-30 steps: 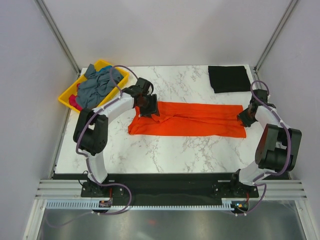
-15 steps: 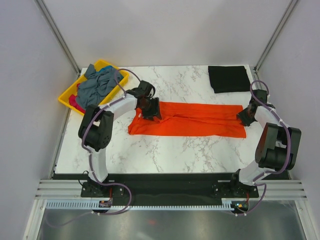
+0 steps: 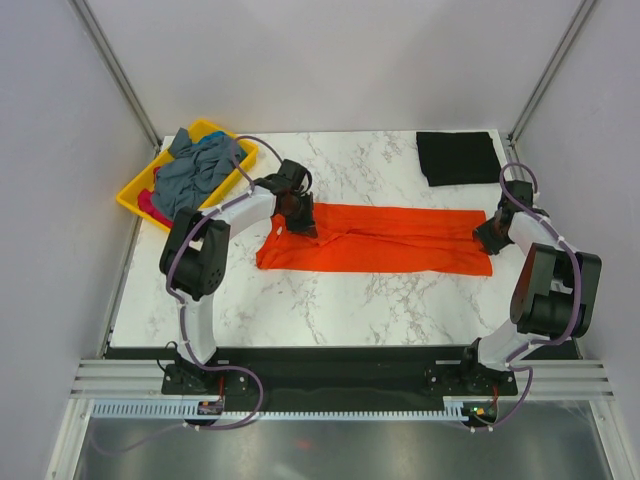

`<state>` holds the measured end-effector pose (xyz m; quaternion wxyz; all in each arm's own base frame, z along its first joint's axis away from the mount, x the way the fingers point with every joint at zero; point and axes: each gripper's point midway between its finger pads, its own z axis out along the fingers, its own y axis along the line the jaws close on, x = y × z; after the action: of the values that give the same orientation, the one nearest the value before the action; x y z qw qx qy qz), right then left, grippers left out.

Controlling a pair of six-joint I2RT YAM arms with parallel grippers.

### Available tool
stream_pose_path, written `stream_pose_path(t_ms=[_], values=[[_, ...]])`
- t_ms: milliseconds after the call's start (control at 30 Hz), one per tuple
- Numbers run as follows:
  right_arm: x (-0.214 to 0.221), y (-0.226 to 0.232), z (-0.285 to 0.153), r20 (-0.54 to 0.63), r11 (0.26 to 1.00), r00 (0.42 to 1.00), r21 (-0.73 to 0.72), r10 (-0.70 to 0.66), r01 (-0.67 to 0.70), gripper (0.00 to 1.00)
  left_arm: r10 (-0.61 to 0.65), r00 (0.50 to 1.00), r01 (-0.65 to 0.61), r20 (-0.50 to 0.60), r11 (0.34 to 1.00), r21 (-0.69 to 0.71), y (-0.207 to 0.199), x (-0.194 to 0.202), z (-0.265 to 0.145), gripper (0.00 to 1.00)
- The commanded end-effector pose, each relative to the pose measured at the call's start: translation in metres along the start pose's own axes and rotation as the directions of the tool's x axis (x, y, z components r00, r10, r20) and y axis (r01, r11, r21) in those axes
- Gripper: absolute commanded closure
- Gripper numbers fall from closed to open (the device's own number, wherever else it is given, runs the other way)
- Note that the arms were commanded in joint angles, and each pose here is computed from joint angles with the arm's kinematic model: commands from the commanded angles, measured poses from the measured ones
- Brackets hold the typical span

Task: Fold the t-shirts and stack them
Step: Fold the tshirt

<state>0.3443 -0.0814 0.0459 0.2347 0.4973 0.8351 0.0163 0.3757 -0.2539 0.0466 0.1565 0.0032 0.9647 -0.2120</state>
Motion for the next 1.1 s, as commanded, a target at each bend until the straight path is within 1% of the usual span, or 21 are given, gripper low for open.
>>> stream_pose_path(t_ms=[0, 100, 233, 433, 533, 600, 667, 700, 800, 867, 900, 1000, 1033, 1067], values=[[0.002, -0.009, -0.005, 0.017, 0.999, 1.000, 0.034, 0.021, -0.022, 0.60, -0.006, 0.995, 0.010, 0.099, 0.999, -0.038, -0.003, -0.026, -0.014, 0.98], [0.005, -0.012, -0.010, 0.010, 0.999, 1.000, 0.035, 0.021, -0.021, 0.60, -0.002, 0.993, 0.011, 0.116, 0.997, -0.078, 0.004, -0.029, -0.017, 0.98], [0.008, -0.017, -0.017, 0.008, 0.999, 1.000, 0.036, 0.008, -0.009, 0.61, 0.000, 0.995, 0.010, 0.104, 0.996, -0.092, 0.008, -0.026, -0.013, 0.98], [0.011, -0.039, -0.027, 0.040, 0.994, 0.999, 0.107, 0.001, -0.006, 0.62, -0.014, 0.997, 0.025, 0.077, 0.989, -0.143, 0.024, -0.013, -0.005, 0.98], [0.020, -0.055, -0.025, 0.037, 0.989, 0.999, 0.150, -0.005, -0.001, 0.62, -0.004, 0.998, 0.015, 0.063, 0.984, -0.176, 0.032, -0.006, -0.003, 0.98], [0.029, -0.066, -0.021, 0.023, 0.984, 1.000, 0.179, -0.013, 0.009, 0.63, -0.009, 0.998, 0.023, 0.065, 0.974, -0.226, 0.046, 0.001, -0.003, 0.98], [0.038, -0.068, -0.016, -0.002, 0.985, 1.000, 0.171, -0.007, 0.007, 0.63, -0.016, 0.998, 0.029, 0.053, 0.971, -0.237, 0.051, 0.007, -0.001, 0.98], [0.041, -0.071, -0.013, -0.005, 0.984, 1.000, 0.176, -0.004, 0.005, 0.63, -0.015, 0.998, 0.029, 0.054, 0.963, -0.268, 0.058, 0.011, 0.000, 0.98], [0.037, -0.082, -0.006, 0.014, 0.971, 1.000, 0.238, -0.016, 0.012, 0.64, -0.011, 0.998, 0.027, 0.054, 0.951, -0.309, 0.069, 0.016, 0.001, 0.98], [0.033, -0.094, -0.003, 0.030, 0.953, 0.999, 0.301, -0.030, 0.019, 0.67, -0.010, 0.998, 0.031, 0.065, 0.944, -0.328, 0.073, 0.015, -0.001, 0.98], [0.031, -0.097, -0.003, 0.038, 0.949, 0.999, 0.315, -0.037, 0.023, 0.77, -0.007, 0.998, 0.030, 0.067, 0.936, -0.350, 0.078, 0.017, -0.001, 0.98], [0.021, -0.104, -0.006, 0.074, 0.934, 0.994, 0.355, -0.074, 0.043, 0.95, 0.002, 0.997, 0.028, 0.077, 0.920, -0.391, 0.087, 0.017, -0.004, 0.98], [0.019, -0.105, -0.008, 0.083, 0.933, 0.993, 0.356, -0.083, 0.048, 0.99, 0.005, 0.997, 0.027, 0.081, 0.917, -0.399, 0.088, 0.017, -0.005, 0.98], [0.016, -0.104, -0.010, 0.093, 0.933, 0.992, 0.356, -0.089, 0.051, 1.00, 0.006, 0.997, 0.027, 0.081, 0.912, -0.410, 0.091, 0.018, -0.006, 0.98]])
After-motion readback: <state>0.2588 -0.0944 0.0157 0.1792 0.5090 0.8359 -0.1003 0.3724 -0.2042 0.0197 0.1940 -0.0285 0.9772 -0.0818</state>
